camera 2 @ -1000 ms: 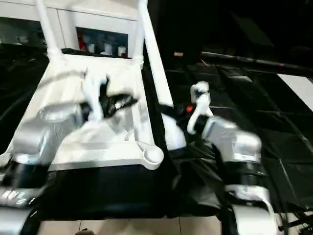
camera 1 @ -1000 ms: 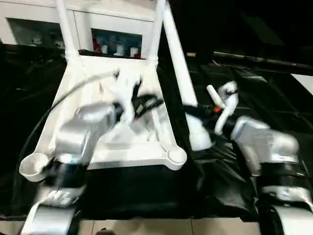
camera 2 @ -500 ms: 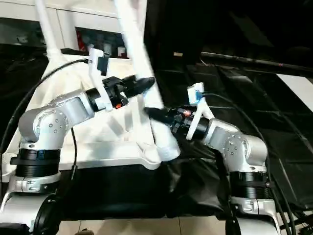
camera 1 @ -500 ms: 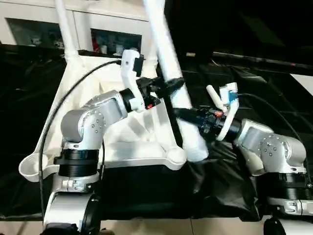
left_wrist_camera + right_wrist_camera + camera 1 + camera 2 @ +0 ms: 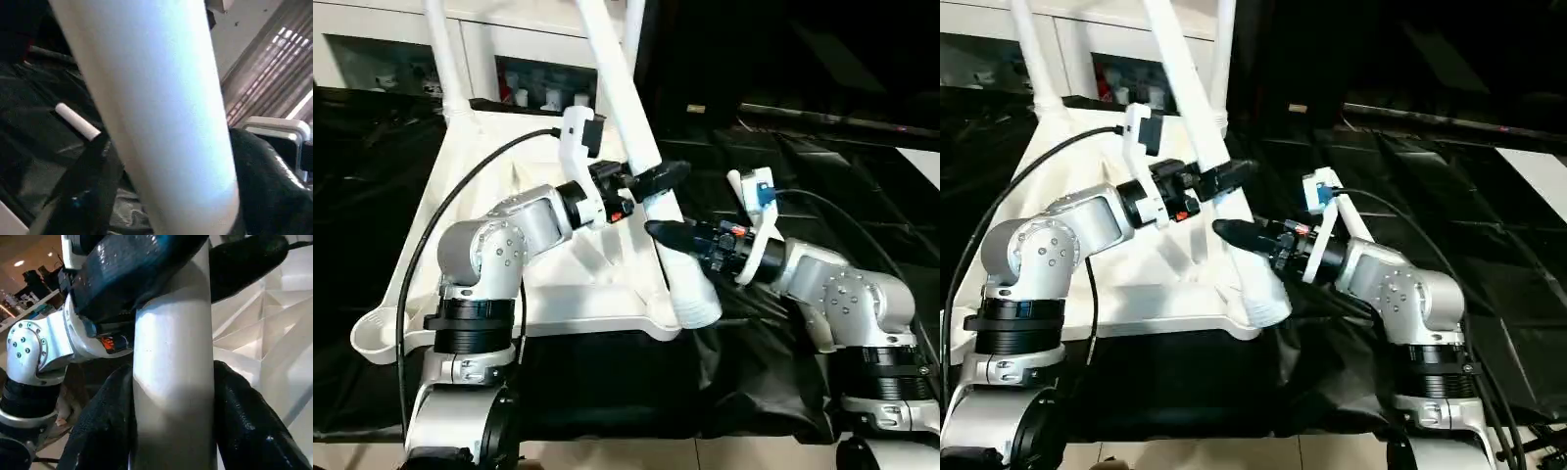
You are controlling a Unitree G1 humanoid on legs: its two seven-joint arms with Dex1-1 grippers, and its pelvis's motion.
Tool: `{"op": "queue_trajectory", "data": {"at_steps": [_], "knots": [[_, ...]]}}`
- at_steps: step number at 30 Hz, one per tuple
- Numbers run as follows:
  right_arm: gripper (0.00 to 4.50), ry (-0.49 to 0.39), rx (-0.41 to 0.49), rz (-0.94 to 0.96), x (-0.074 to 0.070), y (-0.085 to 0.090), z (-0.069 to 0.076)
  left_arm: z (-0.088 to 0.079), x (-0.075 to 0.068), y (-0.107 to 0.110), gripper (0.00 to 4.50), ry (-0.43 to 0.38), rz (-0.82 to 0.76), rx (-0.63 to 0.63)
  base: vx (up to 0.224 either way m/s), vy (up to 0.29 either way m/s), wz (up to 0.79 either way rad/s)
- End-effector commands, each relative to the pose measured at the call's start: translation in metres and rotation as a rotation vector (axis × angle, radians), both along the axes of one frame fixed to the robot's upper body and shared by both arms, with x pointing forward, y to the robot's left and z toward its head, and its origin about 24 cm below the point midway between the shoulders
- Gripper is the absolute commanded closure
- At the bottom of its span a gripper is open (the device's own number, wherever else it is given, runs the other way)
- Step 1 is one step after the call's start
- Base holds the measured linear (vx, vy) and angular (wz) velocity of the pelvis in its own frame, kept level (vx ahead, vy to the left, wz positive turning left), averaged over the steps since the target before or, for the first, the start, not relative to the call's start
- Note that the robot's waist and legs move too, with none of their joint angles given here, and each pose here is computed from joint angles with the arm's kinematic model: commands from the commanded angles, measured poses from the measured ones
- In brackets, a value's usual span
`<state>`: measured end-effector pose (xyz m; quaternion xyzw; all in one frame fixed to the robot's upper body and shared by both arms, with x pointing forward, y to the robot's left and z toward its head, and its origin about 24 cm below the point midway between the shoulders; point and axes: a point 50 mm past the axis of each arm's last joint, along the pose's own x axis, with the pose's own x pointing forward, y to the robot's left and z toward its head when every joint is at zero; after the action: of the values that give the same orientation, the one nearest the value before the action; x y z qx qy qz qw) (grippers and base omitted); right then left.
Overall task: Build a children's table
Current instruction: Pick table leg
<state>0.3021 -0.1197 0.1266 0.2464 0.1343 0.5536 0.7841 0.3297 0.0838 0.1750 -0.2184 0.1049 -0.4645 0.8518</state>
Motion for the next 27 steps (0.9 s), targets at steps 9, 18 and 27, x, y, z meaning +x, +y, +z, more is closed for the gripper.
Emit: {"op": "queue_trajectory", "data": {"at_steps": [9,18,27], "knots": [[2.67,-0.041,-0.018,-0.03,0.0058,-0.0003,0.0071,0.0081,0.0015,-0.0016,2.08,0.041,-0.01,-0.067,0.0,0.0,0.0],[2.67,-0.047,-0.024,-0.031,0.0072,0.0018,0.0067,0.0094,0.001,-0.0007,2.47,0.065,-0.02,-0.088,0.0,0.0,0.0],[1.96,-0.048,-0.044,-0.045,0.0094,0.0028,0.0059,0.0086,0.0043,0.0027,2.56,0.003,0.024,0.042,0.0,0.0,0.0]]}}
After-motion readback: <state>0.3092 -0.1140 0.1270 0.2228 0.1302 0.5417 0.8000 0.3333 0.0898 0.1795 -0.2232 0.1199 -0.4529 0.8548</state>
